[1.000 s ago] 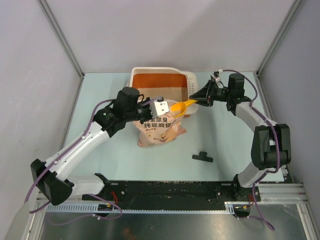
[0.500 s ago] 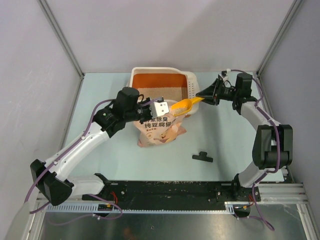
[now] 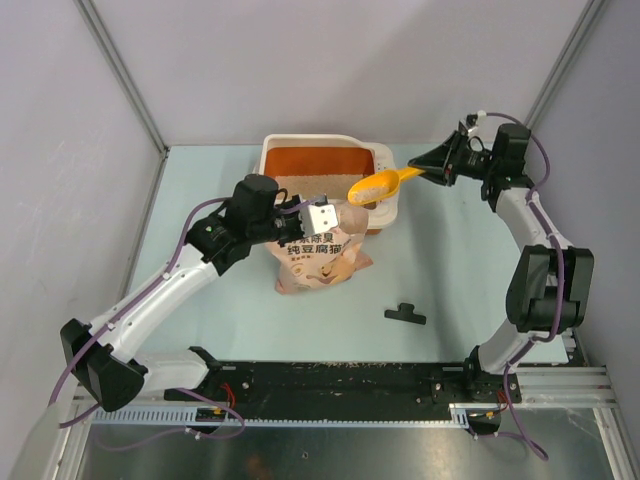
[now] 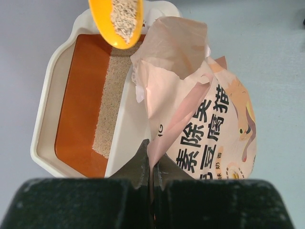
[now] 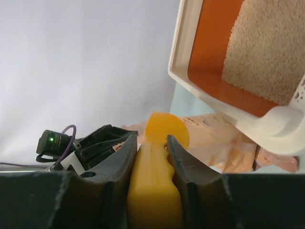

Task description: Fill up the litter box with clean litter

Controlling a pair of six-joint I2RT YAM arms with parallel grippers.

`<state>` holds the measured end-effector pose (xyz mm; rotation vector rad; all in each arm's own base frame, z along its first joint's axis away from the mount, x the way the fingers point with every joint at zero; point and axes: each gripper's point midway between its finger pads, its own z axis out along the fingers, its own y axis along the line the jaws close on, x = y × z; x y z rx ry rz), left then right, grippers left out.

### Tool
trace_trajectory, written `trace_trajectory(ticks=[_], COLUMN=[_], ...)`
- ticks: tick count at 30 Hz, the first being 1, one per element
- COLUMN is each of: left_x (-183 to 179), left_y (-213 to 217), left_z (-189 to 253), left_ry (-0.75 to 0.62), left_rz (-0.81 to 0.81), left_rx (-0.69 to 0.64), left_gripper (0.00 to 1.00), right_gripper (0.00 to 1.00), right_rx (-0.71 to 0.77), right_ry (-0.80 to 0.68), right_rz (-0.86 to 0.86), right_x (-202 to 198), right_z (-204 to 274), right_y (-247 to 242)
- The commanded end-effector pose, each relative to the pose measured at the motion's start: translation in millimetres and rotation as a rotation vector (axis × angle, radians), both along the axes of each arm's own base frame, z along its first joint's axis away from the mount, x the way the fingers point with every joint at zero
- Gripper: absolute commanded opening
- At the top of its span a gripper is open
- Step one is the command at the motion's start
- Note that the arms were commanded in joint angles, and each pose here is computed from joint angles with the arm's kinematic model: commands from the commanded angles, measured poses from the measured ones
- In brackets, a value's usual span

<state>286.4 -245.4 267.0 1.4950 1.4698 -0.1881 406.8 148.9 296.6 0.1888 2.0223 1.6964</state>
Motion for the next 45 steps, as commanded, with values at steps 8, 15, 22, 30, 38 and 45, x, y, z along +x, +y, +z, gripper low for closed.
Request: trace_trajectory(ticks=[8, 15, 22, 30, 38, 45], left_x=[-3, -8, -16, -22, -24, -24], left_y=[-8, -5, -3, 3, 2, 0], left_z=[14, 11, 5, 2, 0, -2], left_ry=[-0.025, -0.017, -0.001, -0.01, -0.006, -0.004], left_rz=[-0.032, -0.036, -0.048, -0.048, -0.062, -0.073], left_rx=[-0.047, -0.053, -0.057, -0.055, -0.052, -0.046], left_gripper=[0.0, 0.0, 0.0, 0.0, 0.0, 0.0], right_gripper=[0.0, 0.0, 0.0, 0.0, 0.0, 0.0], right_rx=[-0.126, -0.36, -0.48, -0.447, -0.4, -0.627], right_ry=[-0.229, -0.302, -0.423, -0.52, -0.474, -0.67], right_rz=[-0.16, -0.327, -0.363, -0.264, -0.125, -0.094], right_x=[92, 144, 161, 159, 112, 64], right_z=[23, 4, 3, 13, 12, 35], right_y=[-17, -20, 37, 115, 135, 101])
